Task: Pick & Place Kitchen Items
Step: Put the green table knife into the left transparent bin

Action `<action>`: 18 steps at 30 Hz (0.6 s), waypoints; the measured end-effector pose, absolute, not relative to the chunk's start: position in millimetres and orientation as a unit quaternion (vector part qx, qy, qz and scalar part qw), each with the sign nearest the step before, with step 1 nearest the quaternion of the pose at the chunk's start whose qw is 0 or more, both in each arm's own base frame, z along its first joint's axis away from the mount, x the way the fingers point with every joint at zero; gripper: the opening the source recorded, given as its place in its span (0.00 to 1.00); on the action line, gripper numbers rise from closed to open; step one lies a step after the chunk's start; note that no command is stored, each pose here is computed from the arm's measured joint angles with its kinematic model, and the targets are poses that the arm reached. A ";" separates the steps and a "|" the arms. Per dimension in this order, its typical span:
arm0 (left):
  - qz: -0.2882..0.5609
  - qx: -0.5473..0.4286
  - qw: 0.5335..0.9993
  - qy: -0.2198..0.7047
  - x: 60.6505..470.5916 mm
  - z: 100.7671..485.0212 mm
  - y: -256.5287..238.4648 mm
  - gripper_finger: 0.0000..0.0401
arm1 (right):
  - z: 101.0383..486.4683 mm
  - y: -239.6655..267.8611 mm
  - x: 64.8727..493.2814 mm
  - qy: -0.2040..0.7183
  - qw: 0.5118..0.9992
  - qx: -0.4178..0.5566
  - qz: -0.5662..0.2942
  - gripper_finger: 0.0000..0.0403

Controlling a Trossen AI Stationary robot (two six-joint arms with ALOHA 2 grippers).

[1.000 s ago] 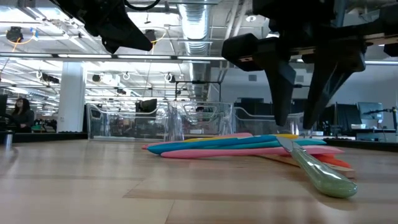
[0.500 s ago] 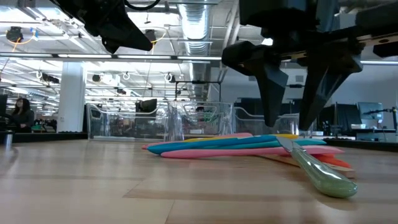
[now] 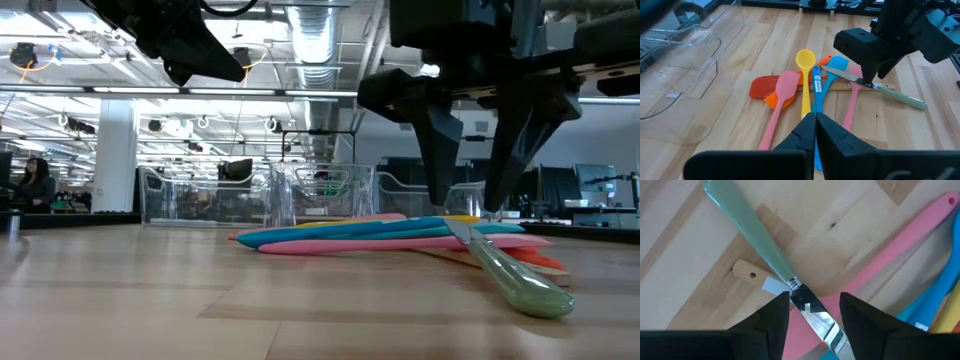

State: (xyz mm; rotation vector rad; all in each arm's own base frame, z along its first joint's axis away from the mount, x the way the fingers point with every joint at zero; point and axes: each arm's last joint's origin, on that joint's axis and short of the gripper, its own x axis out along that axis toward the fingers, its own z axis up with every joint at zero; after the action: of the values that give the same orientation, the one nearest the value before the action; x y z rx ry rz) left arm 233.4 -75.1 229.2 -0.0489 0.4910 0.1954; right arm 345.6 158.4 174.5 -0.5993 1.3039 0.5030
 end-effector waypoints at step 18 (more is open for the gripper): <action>0.104 -0.032 0.957 0.269 224.8 207.1 -72.9 0.00 | 174.5 153.9 347.8 0.592 0.726 -0.268 0.223 0.42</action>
State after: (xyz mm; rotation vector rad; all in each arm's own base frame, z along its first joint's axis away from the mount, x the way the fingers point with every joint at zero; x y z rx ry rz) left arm 224.8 -72.9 207.1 -0.0650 0.5468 0.2117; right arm 347.8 153.9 174.5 -0.5913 1.3055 0.4922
